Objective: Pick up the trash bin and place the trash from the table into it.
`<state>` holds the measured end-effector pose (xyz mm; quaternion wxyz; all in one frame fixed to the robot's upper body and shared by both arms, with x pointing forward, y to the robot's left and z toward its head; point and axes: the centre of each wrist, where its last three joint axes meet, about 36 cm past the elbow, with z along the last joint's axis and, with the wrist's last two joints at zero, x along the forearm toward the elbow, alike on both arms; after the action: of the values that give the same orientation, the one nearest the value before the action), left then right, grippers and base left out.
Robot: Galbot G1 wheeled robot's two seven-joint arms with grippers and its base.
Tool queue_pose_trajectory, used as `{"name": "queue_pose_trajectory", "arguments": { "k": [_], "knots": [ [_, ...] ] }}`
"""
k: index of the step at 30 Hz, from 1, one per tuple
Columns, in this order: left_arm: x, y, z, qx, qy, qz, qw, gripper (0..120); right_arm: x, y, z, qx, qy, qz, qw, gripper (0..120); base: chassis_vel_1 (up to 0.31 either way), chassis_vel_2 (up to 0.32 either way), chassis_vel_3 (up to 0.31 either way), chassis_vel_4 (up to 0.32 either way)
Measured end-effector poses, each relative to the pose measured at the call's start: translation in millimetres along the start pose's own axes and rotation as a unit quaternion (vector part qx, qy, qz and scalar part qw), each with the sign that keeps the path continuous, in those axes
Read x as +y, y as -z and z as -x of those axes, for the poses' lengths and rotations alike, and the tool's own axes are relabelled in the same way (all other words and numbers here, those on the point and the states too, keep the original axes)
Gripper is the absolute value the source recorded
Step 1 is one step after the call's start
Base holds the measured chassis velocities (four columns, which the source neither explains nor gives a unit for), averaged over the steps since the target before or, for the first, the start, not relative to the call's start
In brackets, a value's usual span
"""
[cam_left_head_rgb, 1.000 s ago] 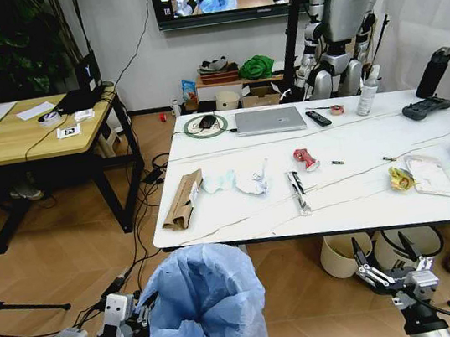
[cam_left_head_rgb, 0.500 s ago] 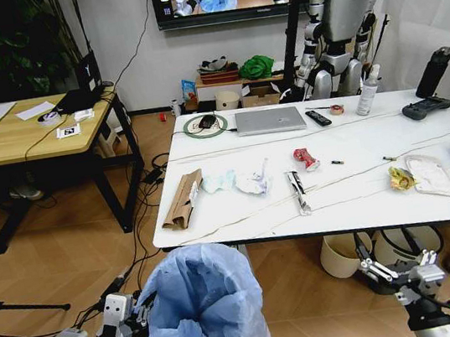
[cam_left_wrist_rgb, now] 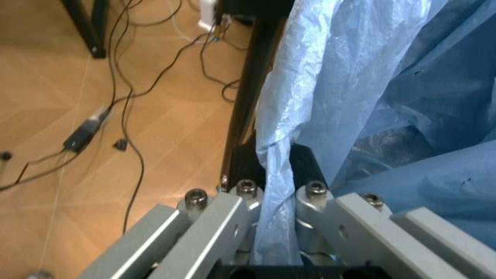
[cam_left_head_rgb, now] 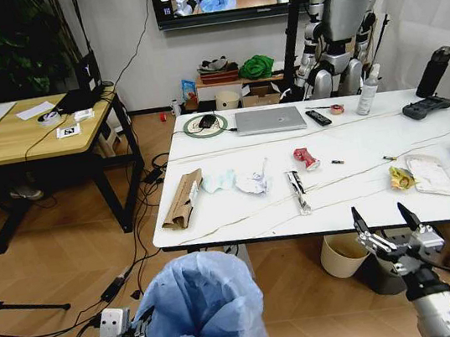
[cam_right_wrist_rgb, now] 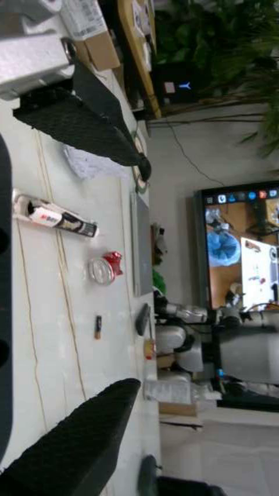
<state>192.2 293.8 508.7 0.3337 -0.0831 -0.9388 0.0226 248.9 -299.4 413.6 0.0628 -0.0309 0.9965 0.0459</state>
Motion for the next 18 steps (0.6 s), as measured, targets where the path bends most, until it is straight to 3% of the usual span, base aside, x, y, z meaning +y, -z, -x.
{"name": "queue_pose_trajectory", "arguments": {
  "k": [7, 18],
  "knots": [
    [-1, -10, -6, -0.002, 0.022, -0.025, 0.9994, 0, -3, 10, 48, 0.057, 0.020, 0.027, 0.998, 100, 0.000, 0.000, 0.000, 0.000],
    [-5, -18, -8, -0.012, 0.054, -0.038, 0.9978, 0, -18, -1, 86, 0.110, 0.035, 0.036, 0.993, 100, 0.000, 0.000, 0.000, 0.000]
  ]
}}
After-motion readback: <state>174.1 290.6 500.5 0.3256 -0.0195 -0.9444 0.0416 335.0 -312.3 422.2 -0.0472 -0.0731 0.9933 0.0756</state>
